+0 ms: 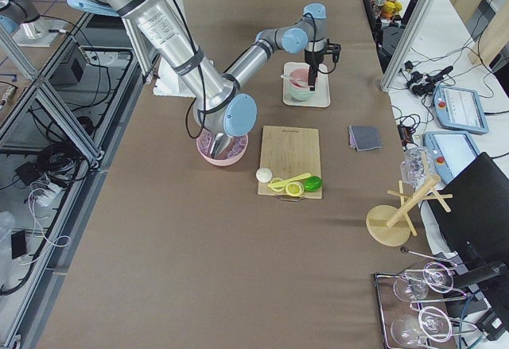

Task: Stack pink bowl on green and place spoon

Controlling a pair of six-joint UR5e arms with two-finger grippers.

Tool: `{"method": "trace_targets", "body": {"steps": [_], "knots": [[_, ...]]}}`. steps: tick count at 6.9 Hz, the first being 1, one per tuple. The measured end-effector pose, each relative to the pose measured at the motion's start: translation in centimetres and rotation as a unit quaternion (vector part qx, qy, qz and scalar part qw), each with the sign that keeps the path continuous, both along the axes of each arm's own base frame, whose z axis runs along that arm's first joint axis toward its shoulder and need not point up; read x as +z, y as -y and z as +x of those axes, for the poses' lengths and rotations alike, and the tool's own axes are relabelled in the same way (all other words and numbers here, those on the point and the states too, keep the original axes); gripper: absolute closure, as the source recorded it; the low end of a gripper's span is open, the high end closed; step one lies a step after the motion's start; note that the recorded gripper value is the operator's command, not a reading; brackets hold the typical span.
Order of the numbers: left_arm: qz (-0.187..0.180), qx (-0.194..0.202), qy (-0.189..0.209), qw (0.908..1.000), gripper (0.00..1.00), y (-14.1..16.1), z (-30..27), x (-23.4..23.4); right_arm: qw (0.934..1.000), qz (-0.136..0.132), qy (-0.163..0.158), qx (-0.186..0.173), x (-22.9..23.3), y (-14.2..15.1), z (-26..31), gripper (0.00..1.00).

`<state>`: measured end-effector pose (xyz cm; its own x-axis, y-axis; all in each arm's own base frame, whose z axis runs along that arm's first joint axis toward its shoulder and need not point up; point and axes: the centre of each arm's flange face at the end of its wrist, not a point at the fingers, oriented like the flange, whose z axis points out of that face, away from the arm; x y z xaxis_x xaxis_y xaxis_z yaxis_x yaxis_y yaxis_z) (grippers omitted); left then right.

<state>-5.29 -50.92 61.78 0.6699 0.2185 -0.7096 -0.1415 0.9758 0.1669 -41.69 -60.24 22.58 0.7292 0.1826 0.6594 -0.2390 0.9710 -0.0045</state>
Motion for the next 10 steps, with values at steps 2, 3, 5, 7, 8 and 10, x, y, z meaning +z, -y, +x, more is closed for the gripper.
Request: {"method": "trace_targets", "body": {"steps": [2, 3, 5, 7, 8, 10], "knots": [[0.0, 0.022, 0.022, 0.9995, 0.01, -1.7, -2.4, -2.0, 0.9989, 0.012, 0.006, -0.044, 5.5, 3.4, 9.7, 0.0], [0.004, 0.027, 0.024, 0.9993, 0.01, -2.1, -2.7, -2.0, 0.9974, 0.019, 0.008, -0.07, 10.1, 4.1, 15.9, 0.0], [-0.001, 0.028, 0.024, 0.9993, 0.01, -2.3, -3.0, -0.7, 0.9943, 0.022, 0.013, -0.103, 20.7, 2.5, 28.7, 0.0], [-0.003, 0.026, 0.021, 0.9994, 0.01, -2.0, -3.1, 0.2, 0.9927, 0.026, -0.001, -0.118, 30.9, -2.1, 40.5, 0.0], [0.001, 0.025, 0.02, 0.9995, 0.01, -2.0, -3.2, 0.2, 0.9938, 0.023, -0.005, -0.109, 34.5, -5.1, 45.5, 0.0], [0.01, 0.024, 0.019, 0.9995, 0.01, -1.6, -3.2, -0.3, 0.9954, 0.016, -0.006, -0.095, 39.4, -12.3, 51.6, 0.0]]}}
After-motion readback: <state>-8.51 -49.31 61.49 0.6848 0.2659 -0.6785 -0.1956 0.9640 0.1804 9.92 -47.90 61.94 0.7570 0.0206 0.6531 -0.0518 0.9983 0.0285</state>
